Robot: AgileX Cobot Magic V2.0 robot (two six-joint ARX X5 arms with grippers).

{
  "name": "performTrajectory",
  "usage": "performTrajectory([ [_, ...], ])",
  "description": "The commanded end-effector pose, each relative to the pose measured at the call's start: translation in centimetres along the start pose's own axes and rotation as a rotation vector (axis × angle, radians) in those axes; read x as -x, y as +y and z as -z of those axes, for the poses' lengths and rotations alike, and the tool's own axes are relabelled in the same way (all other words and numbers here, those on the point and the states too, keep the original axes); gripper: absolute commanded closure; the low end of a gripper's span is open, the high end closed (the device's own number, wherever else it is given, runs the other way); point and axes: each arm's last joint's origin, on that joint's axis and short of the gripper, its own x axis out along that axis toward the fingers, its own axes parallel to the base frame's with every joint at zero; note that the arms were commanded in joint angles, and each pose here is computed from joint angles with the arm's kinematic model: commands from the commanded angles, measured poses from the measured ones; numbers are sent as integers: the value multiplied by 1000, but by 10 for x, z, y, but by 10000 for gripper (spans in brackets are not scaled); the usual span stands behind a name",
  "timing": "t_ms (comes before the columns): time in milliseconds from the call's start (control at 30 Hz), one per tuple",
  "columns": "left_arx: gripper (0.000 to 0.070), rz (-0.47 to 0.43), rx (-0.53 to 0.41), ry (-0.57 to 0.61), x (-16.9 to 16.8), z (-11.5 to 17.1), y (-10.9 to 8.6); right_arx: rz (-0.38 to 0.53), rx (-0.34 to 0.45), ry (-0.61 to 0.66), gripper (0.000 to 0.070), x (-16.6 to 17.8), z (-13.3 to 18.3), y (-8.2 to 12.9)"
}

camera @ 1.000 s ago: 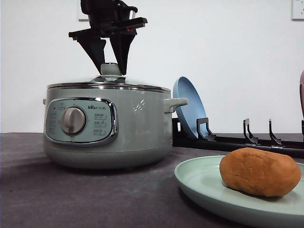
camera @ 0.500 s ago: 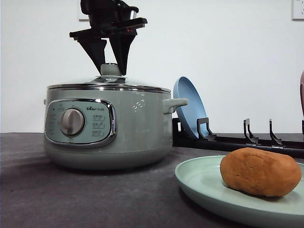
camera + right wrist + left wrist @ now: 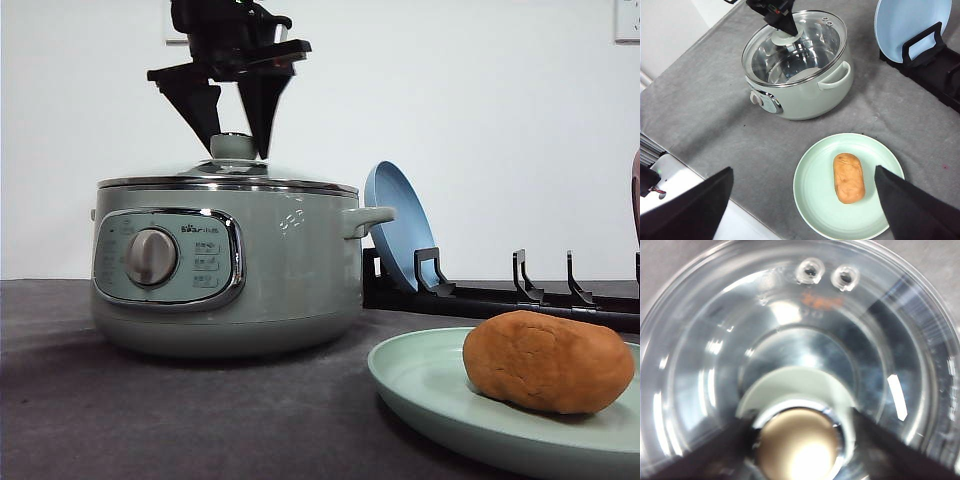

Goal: Transfer potato from steamer to green plate

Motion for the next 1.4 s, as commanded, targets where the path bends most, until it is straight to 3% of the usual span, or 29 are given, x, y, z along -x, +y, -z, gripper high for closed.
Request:
performTrajectory([
  [0, 110, 9, 4, 0, 3, -1, -3, -7, 22, -20, 128, 3, -3, 2],
  [133, 24, 11, 9, -61, 31, 5, -3, -5, 36, -20, 128, 3, -3, 2],
  [433, 23, 22, 32, -242, 116, 38, 0, -6, 36, -20, 128, 3, -3, 2],
  [733, 23, 44, -4, -392, 192, 105, -4, -8, 37, -20, 128, 3, -3, 2],
  [933, 23, 49, -46, -493, 202, 163, -3, -8, 53, -19, 128, 3, -3, 2],
  [1133, 23, 79, -40, -628, 182, 231, 0, -8, 88, -20, 128, 3, -3, 2],
  [1367, 23, 268, 36, -774, 158, 296, 1, -9, 104, -3, 129, -4, 0, -1],
])
